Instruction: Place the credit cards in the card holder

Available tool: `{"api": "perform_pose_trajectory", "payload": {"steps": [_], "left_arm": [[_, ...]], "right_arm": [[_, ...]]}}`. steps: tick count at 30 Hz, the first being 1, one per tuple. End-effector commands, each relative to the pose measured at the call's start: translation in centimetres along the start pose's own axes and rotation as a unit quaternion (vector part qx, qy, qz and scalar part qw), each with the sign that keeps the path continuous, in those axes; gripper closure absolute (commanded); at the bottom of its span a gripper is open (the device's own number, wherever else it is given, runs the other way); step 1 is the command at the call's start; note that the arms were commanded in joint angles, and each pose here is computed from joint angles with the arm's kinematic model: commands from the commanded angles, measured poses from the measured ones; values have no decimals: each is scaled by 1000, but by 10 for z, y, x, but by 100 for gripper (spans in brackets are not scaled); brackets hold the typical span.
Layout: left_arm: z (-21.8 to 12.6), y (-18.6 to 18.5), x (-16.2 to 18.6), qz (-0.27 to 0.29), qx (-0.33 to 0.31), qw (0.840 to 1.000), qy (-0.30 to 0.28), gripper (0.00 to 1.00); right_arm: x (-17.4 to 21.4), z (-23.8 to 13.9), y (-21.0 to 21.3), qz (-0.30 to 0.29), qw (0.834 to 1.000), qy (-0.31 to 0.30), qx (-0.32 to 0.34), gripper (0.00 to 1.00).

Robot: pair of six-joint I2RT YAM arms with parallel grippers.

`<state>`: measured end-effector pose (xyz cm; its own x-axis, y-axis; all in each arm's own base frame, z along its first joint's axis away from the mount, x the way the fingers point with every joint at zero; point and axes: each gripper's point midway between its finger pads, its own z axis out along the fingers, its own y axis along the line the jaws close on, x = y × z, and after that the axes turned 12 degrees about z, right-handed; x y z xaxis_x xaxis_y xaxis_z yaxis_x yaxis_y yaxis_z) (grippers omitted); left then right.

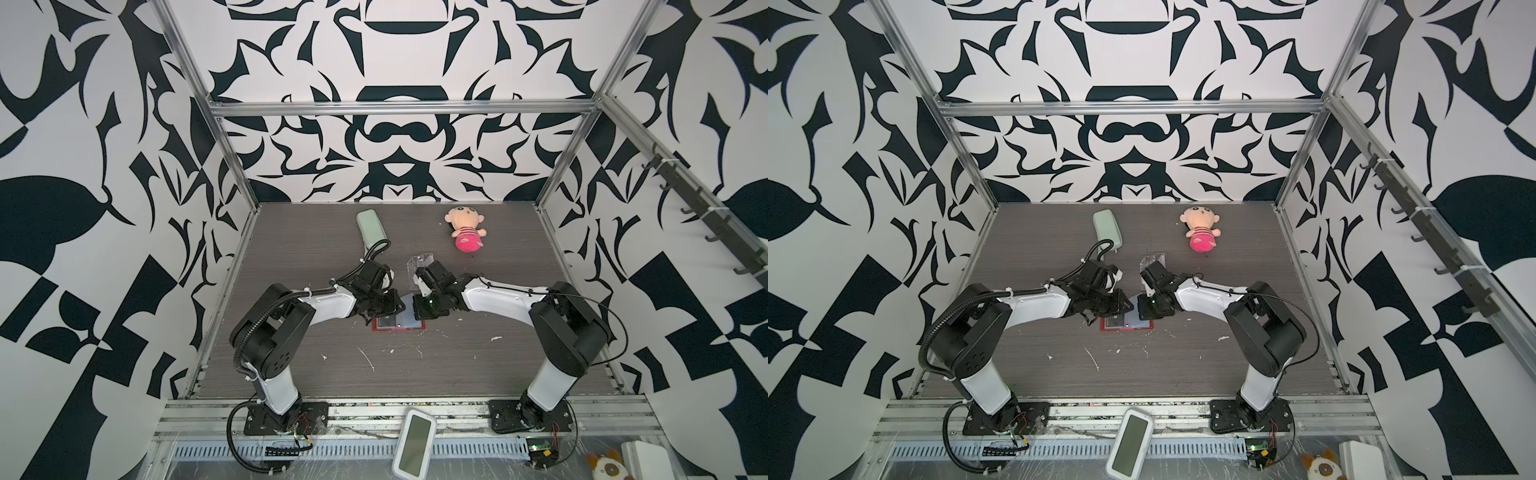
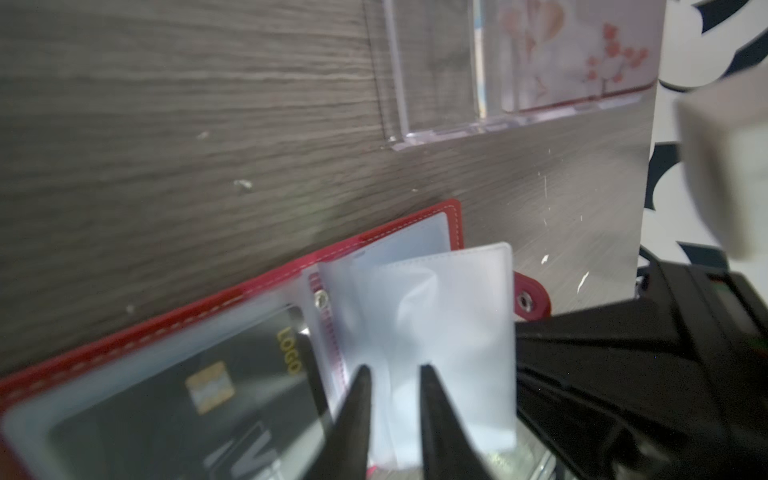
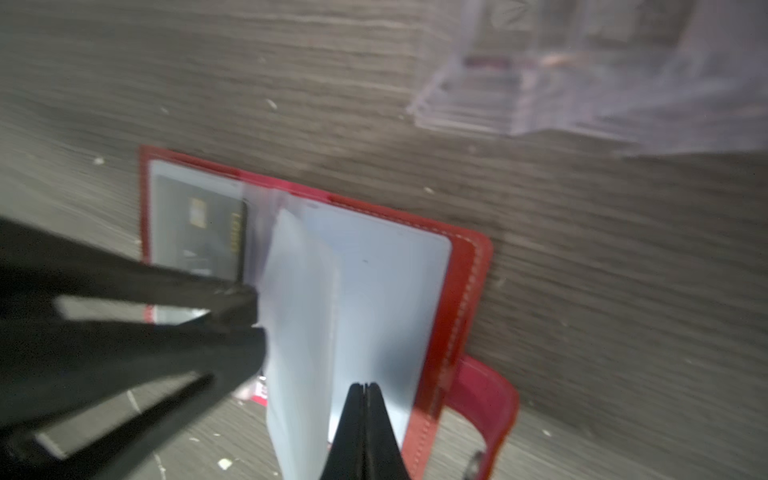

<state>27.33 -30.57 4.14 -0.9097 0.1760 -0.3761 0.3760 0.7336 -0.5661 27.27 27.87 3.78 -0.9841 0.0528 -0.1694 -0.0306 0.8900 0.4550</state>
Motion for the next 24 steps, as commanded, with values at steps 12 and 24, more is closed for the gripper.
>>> {"api": "perform_pose_trajectory", "payload": {"steps": [12,24], "left_arm": [[-79,32,-11,13,-148,981,-122,57],[-62,29,4,25,-119,989,-79,74]], "right_arm": [[-6,5,71,-36,991,20,-128,78],[-1,21,71,-36,993,33,-109,77]]}}
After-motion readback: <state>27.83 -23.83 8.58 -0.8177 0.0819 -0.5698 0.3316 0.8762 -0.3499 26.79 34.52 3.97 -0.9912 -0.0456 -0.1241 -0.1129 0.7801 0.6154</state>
